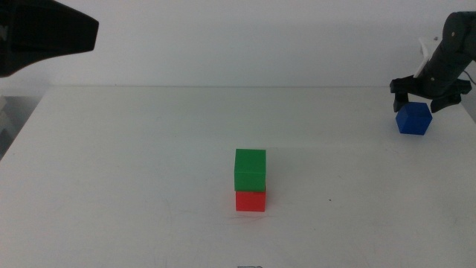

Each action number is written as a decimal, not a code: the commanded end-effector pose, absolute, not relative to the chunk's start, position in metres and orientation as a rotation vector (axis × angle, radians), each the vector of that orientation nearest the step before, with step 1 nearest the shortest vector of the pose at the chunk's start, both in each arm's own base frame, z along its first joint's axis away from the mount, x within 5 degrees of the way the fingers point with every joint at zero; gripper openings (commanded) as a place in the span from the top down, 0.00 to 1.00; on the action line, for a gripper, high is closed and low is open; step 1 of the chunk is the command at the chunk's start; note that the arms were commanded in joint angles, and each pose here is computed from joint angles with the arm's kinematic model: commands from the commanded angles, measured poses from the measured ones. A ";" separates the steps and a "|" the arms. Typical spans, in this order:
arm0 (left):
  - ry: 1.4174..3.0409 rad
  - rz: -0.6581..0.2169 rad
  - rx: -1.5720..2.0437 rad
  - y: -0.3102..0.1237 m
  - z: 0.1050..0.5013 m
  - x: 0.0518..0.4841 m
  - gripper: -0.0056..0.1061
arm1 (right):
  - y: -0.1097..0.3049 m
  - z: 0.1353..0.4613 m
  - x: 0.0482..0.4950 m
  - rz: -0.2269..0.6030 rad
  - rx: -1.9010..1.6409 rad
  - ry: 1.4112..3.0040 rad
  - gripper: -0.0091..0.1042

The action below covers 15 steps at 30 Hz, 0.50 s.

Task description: Stack red cubes first, then green, then blue cubes in a specific spot.

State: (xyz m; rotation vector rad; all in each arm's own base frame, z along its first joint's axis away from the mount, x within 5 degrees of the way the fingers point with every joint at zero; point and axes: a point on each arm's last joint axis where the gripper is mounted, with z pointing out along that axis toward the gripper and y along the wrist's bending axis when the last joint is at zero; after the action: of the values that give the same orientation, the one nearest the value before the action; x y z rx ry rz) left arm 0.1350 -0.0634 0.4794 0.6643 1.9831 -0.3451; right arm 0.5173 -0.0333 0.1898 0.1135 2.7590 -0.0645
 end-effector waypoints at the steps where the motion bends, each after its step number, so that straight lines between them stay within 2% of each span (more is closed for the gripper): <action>1: 1.906 -0.376 0.619 -0.064 0.491 0.134 0.12 | -0.039 0.232 0.517 -0.091 0.102 2.630 0.09; 6: 1.906 -0.376 0.619 -0.064 0.491 0.134 0.12 | -0.039 0.227 0.519 -0.093 0.100 2.632 0.11; 9: 1.906 -0.376 0.619 -0.064 0.491 0.134 0.12 | -0.039 0.224 0.520 -0.092 0.100 2.635 0.18; 15: 1.906 -0.376 0.619 -0.064 0.491 0.134 0.12 | -0.039 0.225 0.519 -0.099 0.106 2.637 0.86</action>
State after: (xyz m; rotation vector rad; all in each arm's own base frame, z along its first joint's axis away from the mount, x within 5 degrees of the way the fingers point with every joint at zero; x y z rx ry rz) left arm 0.1350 -0.0634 0.4794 0.6643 1.9831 -0.3451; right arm 0.5206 -0.0338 0.1760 0.1144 2.7667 -0.0695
